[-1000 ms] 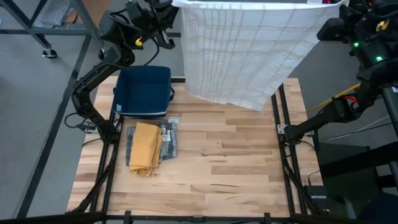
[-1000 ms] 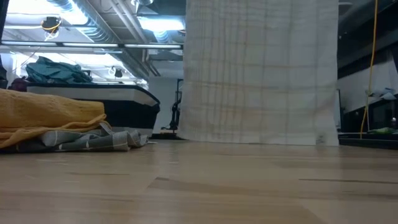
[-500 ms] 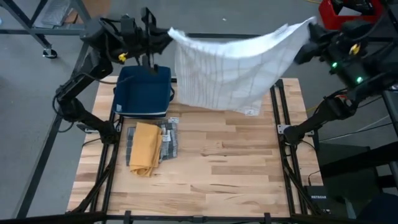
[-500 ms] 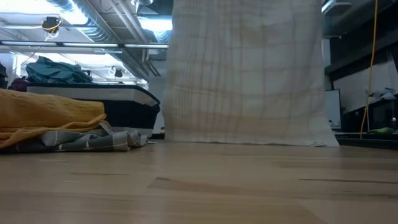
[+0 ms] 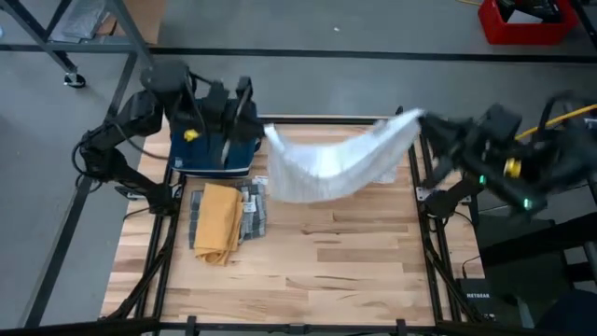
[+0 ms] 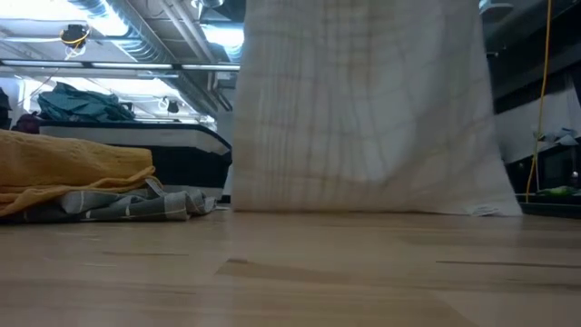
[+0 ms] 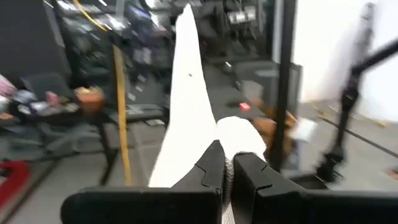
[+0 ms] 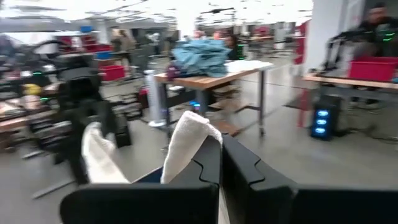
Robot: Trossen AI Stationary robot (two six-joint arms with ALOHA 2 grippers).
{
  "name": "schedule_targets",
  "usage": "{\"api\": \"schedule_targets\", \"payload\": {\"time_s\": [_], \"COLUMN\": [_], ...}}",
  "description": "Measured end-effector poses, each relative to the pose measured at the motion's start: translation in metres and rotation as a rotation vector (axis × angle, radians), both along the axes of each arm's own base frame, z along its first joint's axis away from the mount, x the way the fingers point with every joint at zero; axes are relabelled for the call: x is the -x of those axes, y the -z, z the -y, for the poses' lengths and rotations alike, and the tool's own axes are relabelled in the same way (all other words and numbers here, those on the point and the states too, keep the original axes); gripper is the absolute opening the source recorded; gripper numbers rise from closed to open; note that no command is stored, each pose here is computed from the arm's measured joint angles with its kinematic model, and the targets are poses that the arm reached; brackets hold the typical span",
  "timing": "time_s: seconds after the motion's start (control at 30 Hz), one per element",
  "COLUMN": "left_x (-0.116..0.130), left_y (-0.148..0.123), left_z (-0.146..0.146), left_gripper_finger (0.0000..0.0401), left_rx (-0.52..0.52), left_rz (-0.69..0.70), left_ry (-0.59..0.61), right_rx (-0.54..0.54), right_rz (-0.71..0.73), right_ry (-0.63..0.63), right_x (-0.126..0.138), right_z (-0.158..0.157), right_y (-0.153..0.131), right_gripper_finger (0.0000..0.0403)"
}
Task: Fold towel
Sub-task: Fold the white towel
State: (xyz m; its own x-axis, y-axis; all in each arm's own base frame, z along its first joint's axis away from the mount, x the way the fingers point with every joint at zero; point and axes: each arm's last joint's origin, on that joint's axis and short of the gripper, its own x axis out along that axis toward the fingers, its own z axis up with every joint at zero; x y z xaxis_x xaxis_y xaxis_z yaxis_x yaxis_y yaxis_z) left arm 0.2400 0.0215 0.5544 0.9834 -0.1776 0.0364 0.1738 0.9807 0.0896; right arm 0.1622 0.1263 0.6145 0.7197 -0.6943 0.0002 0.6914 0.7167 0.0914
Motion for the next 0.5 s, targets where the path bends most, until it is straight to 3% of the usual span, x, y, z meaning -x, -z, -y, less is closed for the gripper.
{"api": "schedule_targets", "payload": {"time_s": [0.3, 0.5], "left_x": [0.004, 0.008], "left_y": [0.021, 0.036], "left_z": [0.047, 0.074], "left_gripper_finger": [0.0000, 0.0000], "left_rx": [0.006, -0.033], "left_rz": [-0.226, -0.371], "left_ry": [0.186, 0.190], "right_rx": [-0.011, -0.019], "right_rz": [0.010, 0.016], "right_ry": [-0.137, -0.180], "right_x": [-0.026, -0.042], "right_z": [-0.082, -0.128], "right_y": [0.034, 0.063], "right_gripper_finger": [0.0002, 0.0002]}}
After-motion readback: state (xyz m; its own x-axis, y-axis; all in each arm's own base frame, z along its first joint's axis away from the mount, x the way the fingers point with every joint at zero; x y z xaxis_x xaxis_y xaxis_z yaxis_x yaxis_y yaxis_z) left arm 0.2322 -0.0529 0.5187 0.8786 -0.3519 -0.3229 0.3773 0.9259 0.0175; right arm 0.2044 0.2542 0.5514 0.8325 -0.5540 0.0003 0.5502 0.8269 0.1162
